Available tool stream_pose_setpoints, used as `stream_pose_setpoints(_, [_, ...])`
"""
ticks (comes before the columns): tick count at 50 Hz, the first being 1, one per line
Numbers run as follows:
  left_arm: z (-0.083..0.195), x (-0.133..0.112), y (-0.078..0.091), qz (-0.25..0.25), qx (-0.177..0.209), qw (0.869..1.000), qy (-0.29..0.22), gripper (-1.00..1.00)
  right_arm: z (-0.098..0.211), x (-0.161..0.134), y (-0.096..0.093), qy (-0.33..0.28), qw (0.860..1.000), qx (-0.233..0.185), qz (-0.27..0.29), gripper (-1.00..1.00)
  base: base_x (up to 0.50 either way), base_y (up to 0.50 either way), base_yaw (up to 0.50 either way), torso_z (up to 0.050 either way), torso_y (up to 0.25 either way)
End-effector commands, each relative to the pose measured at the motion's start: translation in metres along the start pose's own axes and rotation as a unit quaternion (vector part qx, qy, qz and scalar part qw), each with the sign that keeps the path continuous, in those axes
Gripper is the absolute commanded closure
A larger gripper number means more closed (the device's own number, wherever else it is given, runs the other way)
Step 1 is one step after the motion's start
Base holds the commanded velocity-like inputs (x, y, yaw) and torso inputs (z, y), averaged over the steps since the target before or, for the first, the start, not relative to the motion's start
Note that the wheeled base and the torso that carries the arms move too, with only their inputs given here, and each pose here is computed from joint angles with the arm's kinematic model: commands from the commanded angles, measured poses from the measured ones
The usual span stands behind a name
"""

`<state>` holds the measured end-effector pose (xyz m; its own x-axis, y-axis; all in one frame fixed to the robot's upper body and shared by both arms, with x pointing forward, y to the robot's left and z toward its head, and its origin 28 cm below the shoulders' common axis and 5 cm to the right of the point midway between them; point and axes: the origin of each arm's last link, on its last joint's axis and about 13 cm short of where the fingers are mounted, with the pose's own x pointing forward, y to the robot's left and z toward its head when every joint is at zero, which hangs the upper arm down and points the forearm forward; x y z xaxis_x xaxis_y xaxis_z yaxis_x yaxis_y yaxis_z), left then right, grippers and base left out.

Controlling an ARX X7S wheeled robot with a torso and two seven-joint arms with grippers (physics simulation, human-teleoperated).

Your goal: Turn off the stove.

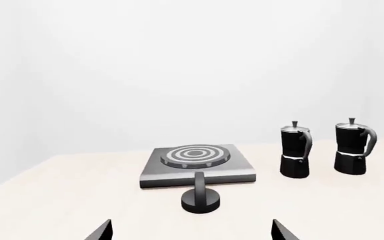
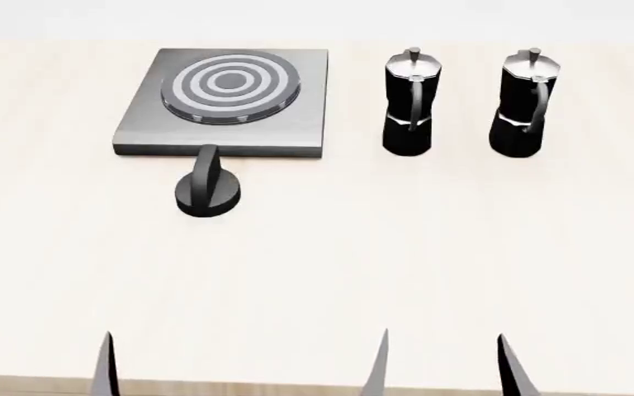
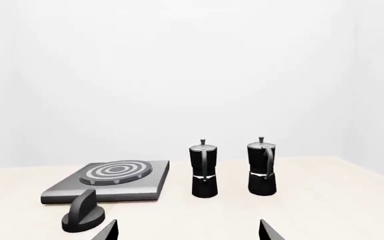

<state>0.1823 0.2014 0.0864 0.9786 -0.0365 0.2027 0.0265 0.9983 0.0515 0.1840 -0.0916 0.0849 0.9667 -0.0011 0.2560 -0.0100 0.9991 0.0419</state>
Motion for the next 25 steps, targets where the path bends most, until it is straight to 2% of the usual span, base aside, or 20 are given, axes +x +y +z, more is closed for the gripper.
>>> stream_pose_setpoints(1, [0.0091, -0.0036, 0.0009, -0.006, -0.007, 1.0, -0.023, -1.0, 0.0078, -0.0021, -0.0011, -0.024, 1.0, 0.013, 0.006, -1.0, 0.0, 0.0, 0.0, 0.0, 0.0])
stream_pose_setpoints(14, [0.0081, -0.004, 0.0, -0.007, -0.001, 1.0, -0.025, -1.0, 0.0103, -0.0028, -0.0013, -0.028, 0.999, 0.02, 0.007, -1.0, 0.02, 0.0, 0.0, 0.0, 0.0])
stream_pose_setpoints(25, [0.0072, -0.0028, 0.0009, -0.005, 0.002, 1.0, -0.024, -1.0, 0.0091, -0.0027, -0.0008, -0.025, 0.999, 0.021, 0.008, -1.0, 0.24, 0.0, 0.0, 0.0, 0.0])
